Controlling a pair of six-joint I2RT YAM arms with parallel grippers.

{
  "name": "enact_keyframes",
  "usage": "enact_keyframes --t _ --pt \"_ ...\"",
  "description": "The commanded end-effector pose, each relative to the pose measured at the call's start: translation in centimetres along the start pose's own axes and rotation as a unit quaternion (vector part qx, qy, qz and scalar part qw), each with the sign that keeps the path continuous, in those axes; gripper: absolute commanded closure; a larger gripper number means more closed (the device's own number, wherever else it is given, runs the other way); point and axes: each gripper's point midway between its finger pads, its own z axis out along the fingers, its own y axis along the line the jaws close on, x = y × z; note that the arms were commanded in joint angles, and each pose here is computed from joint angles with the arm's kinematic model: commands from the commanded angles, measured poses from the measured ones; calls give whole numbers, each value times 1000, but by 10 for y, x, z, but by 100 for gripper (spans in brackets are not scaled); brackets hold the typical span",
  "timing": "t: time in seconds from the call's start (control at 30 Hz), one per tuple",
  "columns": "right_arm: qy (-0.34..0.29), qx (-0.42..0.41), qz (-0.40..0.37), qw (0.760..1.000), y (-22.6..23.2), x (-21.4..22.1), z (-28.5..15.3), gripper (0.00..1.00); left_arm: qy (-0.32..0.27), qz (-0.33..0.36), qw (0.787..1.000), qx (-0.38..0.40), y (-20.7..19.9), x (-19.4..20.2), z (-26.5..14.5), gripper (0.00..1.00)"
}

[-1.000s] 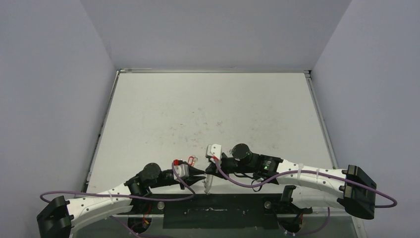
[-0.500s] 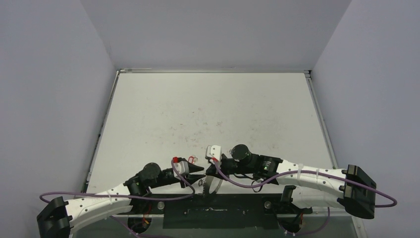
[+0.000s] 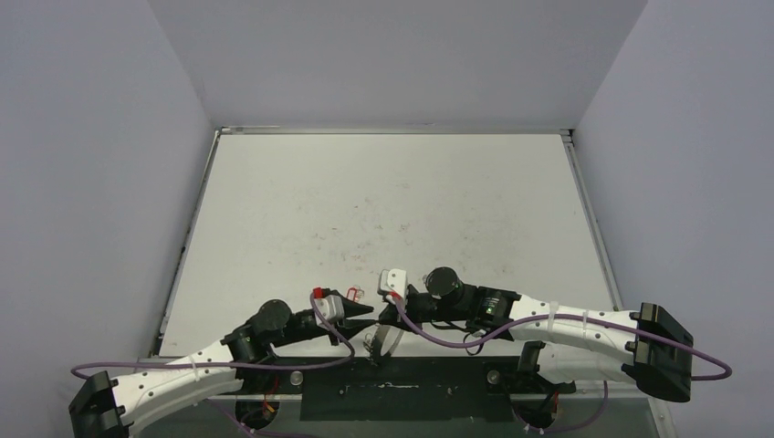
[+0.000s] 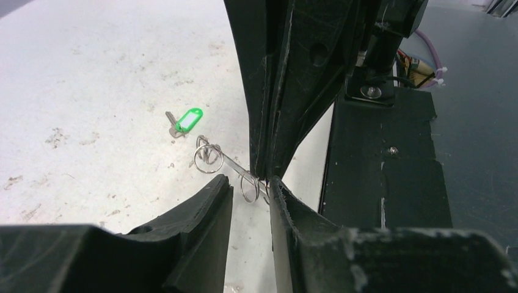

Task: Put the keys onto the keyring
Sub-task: Pick up the keyring from the center of the board.

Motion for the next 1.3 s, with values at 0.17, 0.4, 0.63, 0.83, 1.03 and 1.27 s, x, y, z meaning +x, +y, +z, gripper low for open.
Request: enact_keyframes --t 0.17,0.4,0.63,0.83,1.03,1.27 --pt "-57 -6 -19 998 4 -39 -3 100 3 1 999 38 -11 -12 12 69" --pt "-55 -10 -20 998 6 -40 0 100 5 2 999 42 -12 -7 15 86" --pt "-53 -10 -21 998 6 -39 2 100 4 7 998 55 -16 -6 16 100" --pt "-71 25 -5 997 -5 -45 0 72 1 -5 1000 28 -8 -6 12 100" --pt "-108 76 20 991 -20 -57 -11 37 17 -72 995 -68 17 -1 3 100" --pt "-94 250 108 958 -81 -38 -36 19 22 -93 991 -89 21 1 -4 100"
